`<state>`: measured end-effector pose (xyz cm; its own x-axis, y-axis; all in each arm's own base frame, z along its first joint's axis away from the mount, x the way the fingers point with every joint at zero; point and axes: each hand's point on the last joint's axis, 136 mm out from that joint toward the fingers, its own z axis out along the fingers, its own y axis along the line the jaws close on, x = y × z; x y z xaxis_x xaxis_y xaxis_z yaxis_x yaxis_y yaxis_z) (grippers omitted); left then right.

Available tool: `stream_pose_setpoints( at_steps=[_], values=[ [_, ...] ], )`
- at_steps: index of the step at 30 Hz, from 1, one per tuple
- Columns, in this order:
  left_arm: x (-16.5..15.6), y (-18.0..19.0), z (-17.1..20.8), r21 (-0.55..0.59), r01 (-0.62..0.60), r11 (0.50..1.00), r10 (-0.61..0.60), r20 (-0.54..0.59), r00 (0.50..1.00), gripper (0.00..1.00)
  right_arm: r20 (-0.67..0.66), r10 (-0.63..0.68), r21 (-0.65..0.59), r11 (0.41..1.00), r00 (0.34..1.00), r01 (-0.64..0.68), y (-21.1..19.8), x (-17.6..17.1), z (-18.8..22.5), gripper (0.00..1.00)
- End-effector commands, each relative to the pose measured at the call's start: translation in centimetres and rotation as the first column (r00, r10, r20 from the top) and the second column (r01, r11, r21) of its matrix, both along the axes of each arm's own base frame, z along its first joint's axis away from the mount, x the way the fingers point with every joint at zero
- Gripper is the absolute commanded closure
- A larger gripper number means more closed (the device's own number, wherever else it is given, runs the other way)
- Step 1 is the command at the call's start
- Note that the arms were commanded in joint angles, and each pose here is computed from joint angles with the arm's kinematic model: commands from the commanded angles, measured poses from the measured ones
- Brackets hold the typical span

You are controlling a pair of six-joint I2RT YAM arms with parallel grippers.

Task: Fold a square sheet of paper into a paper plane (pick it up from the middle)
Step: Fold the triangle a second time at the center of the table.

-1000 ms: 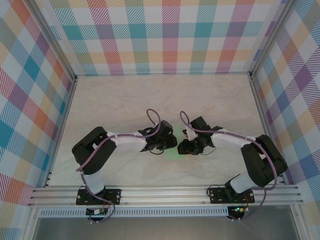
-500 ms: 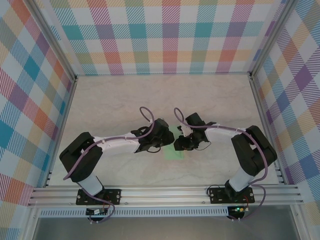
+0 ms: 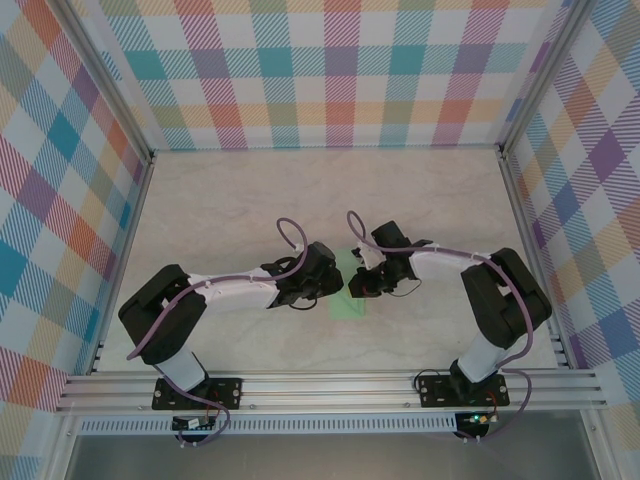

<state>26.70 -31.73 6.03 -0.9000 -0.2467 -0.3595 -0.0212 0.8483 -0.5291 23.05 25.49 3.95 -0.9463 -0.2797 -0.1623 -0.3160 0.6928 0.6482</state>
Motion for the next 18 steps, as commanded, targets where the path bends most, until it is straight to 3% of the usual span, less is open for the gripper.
stream_pose_setpoints(
  at_steps=[1, 3, 5, 10, 18],
  values=[
    [-0.3, -0.5, 0.2, -0.006, 0.013, 1.000, -0.013, 0.007, 1.000, 0.71, -0.018, 0.029, 0.096, 0.995, 0.999, -0.027, 1.0, 0.3, 1.3, 0.99],
    [-0.2, -0.2, 0.5, -0.002, 0.005, 1.000, -0.005, 0.015, 1.000, 0.71, -0.039, 0.021, 0.186, 0.983, 0.999, -0.013, 1.9, 0.0, 3.0, 0.97],
    [-0.1, 0.1, 1.1, -0.004, -0.005, 1.000, 0.005, 0.031, 1.000, 0.71, -0.036, -0.010, 0.190, 0.982, 0.999, 0.017, 1.7, -0.1, 3.4, 0.94],
    [0.0, 0.2, 2.1, -0.020, -0.007, 1.000, 0.008, 0.046, 0.999, 0.70, 0.006, -0.041, 0.005, 0.999, 0.999, 0.041, -0.7, -0.1, 0.8, 0.81],
    [0.0, 0.5, 2.5, -0.026, -0.020, 0.999, 0.021, 0.051, 0.998, 0.71, 0.073, 0.027, -0.138, 0.990, 0.997, -0.017, -1.9, -1.4, -0.9, 0.62]
  ],
)
